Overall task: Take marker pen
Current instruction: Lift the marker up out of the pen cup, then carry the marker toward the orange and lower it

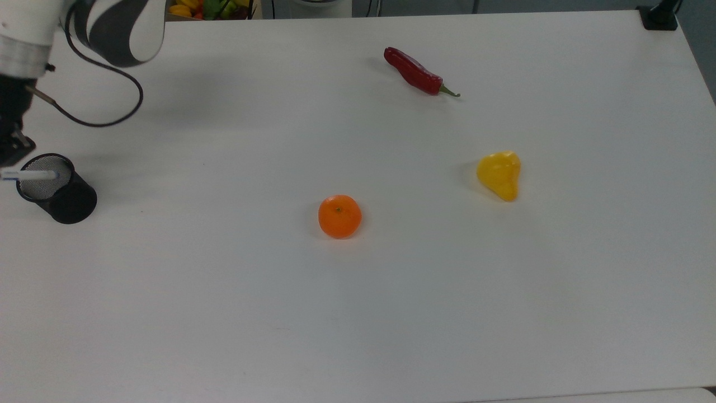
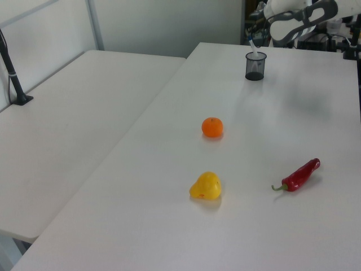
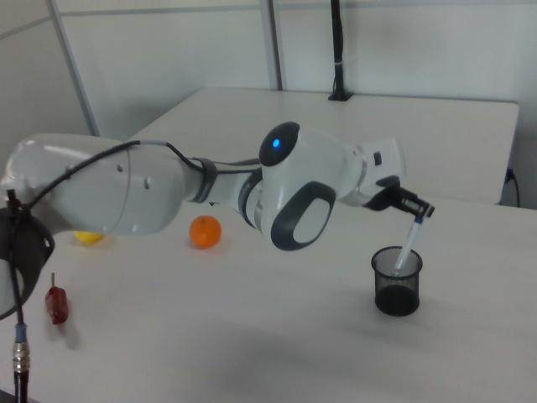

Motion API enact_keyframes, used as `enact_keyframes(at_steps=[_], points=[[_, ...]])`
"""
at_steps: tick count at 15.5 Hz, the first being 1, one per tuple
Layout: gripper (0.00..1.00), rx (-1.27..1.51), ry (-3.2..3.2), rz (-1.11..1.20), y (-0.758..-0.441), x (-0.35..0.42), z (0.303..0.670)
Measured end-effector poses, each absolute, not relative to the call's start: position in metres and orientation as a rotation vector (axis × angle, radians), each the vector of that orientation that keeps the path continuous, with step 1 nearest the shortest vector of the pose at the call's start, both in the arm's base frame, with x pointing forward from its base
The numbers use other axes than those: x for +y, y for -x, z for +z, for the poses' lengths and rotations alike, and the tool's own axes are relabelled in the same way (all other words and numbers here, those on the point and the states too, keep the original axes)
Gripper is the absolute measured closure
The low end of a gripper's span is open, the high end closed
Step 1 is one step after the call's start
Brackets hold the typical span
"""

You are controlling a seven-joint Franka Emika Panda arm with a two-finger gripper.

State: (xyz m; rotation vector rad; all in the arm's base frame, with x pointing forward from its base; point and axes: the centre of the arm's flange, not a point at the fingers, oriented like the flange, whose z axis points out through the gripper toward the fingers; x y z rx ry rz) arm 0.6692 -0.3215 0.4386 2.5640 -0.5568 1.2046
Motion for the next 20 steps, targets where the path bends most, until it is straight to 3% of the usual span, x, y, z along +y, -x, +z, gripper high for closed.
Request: enact_keyframes(at_steps=[6,11,16,20], points=[[0.84,-0.561,-2.476,1.37,-0.639,-0.31,0.554],[0.84,-0.509,-2.674,1.225,-0.62,-0.243,0.626],[0.84,-0.376,-2.984,0.837,-0.59,-0.146,0.651],[0.84,-0.198,-3.178,0.474,-0.573,-0.077,0.626]])
